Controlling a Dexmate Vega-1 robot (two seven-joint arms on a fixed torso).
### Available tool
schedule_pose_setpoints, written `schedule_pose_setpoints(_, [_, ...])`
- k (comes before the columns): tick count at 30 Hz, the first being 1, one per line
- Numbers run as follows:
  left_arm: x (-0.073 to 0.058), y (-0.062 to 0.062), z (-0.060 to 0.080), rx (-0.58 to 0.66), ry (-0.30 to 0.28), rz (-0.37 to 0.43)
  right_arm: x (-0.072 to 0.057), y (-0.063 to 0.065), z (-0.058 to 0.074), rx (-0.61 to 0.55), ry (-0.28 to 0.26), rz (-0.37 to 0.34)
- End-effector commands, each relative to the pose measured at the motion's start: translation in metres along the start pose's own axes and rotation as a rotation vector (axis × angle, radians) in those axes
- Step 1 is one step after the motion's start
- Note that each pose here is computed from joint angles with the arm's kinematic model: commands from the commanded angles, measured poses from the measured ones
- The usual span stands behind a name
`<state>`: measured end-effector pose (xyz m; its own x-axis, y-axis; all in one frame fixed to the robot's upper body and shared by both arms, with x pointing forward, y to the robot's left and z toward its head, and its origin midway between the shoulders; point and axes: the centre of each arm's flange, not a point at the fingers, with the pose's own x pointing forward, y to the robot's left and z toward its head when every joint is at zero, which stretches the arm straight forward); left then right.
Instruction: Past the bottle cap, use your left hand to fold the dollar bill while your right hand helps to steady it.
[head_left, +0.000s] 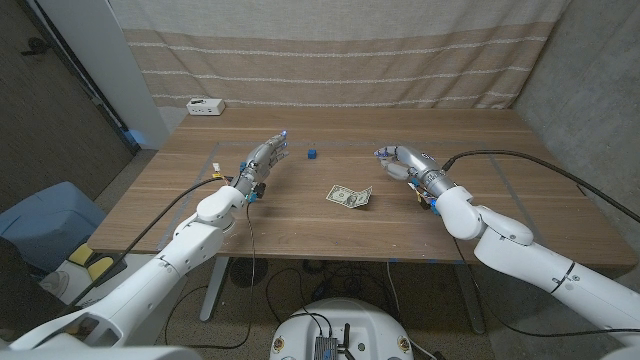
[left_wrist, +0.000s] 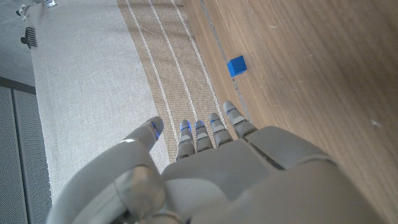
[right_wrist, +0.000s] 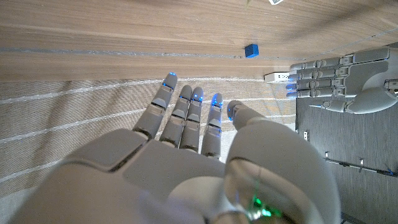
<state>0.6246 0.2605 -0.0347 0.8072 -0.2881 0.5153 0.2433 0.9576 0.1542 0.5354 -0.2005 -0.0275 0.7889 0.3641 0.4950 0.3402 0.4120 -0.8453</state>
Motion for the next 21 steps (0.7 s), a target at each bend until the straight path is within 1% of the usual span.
schedule_pose_setpoints(1, [-0.004,0.001,0.001,0.008,0.009,-0.002,-0.003,0.006,0.013,-0.064,-0.029,0.043])
schedule_pose_setpoints(11, [-0.005,-0.002,-0.001,0.003,0.008,-0.002,-0.006,0.012,0.017,-0.108,-0.033,0.072])
schedule_pose_setpoints(21, [-0.002,-0.004,-0.001,0.003,0.006,-0.009,-0.007,0.017,0.019,-0.138,-0.042,0.089])
